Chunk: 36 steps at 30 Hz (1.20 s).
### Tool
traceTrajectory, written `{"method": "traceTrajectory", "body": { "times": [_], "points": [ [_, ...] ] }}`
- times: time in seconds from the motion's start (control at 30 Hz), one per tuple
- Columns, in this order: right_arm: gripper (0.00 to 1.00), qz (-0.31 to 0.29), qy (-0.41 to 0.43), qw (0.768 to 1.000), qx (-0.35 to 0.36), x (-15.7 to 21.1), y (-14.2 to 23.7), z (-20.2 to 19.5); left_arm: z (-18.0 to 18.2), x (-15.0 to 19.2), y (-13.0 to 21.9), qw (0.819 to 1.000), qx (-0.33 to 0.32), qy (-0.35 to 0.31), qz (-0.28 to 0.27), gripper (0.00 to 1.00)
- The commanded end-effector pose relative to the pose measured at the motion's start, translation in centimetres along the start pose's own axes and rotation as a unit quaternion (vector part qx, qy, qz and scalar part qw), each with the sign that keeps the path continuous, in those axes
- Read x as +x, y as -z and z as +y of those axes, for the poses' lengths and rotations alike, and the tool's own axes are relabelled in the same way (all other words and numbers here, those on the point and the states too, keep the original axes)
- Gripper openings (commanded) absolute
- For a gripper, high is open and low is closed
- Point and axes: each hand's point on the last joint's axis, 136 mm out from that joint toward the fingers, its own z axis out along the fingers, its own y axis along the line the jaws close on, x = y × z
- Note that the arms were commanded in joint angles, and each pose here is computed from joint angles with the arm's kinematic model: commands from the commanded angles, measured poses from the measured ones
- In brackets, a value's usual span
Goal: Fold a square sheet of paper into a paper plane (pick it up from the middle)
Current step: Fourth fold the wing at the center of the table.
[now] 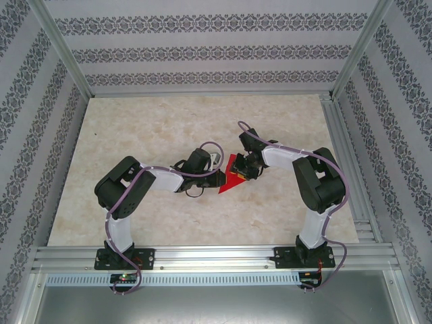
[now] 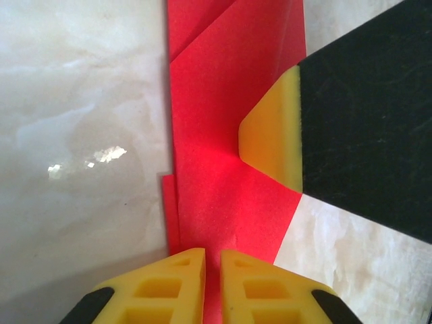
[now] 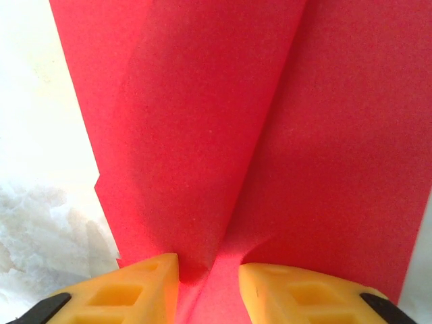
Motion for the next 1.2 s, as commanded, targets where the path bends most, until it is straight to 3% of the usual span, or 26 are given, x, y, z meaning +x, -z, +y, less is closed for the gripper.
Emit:
{"method": "traceTrajectory", "body": {
  "times": [0.0, 0.3, 0.9, 1.03, 1.17],
  "points": [
    [0.37, 0.036, -0.03, 0.982, 0.184, 3.0, -4.6, -10.3, -2.0, -1.2, 1.3, 0.999, 0.025, -0.022, -0.03, 0.17],
    [0.38, 0.038, -0.031, 0.981, 0.186, 3.0, -4.6, -10.4, -3.2, -1.2, 0.9, 0.997, 0.065, -0.023, -0.032, 0.17],
    [0.37, 0.035, -0.033, 0.983, 0.178, 3.1, -4.6, -10.2, 1.3, 0.5, -1.5, 1.0, -0.02, -0.005, 0.008, 0.12],
    [0.39, 0.025, -0.026, 0.988, 0.149, 2.5, -3.8, -8.6, 2.5, 2.0, -1.7, 0.998, -0.041, 0.002, 0.04, 0.09],
    [0.41, -0.011, 0.003, 0.997, 0.083, 0.4, -1.2, -4.6, 3.5, 3.6, -1.8, 0.995, -0.059, 0.007, 0.075, 0.05]
  ]
}}
